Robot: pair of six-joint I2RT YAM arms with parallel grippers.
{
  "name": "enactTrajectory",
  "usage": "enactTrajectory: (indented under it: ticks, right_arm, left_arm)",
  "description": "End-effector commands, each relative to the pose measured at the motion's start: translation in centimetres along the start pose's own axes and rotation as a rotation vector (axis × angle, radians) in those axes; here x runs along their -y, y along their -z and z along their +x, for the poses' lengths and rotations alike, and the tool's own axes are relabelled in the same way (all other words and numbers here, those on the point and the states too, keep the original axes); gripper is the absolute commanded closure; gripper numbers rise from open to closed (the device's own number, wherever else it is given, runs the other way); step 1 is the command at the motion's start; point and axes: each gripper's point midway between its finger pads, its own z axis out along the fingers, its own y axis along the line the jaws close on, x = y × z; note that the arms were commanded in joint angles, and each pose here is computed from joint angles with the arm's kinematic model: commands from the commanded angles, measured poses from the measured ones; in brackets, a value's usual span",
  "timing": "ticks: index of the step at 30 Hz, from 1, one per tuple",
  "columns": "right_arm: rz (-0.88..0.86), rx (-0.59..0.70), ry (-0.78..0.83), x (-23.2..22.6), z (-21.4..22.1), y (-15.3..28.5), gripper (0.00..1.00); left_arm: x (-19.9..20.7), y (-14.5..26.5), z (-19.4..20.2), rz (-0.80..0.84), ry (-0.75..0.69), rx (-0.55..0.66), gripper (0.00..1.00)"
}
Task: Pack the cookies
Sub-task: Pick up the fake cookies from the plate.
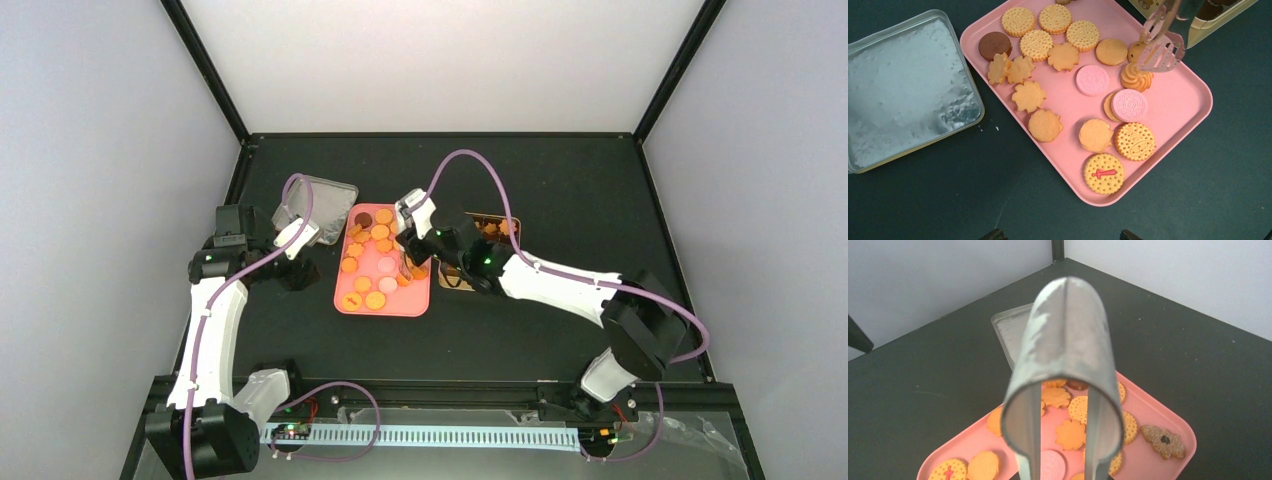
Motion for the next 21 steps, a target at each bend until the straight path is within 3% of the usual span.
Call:
enactTrajectory:
  ticks: [1,9,21]
  right_arm:
    - [0.029,0.097,0.013,0.1,-3.2,-0.5,0.67]
    - [0.098,0.048,0.034,1.3,-1.1,-2.0,0.65]
    - [0.008,-0.027,-0.005,0.0,2.1,-2.4,0.61]
  left_arm:
    - [0.1,0.5,-0.4,-0.001,-0.017,0.012,0.39]
    - [0.0,0.9,-0.7,-0.007,-0.022,0.012,0.39]
    - [0.0,1.2,-1.0,-0.005,-0.025,0.017,0.39]
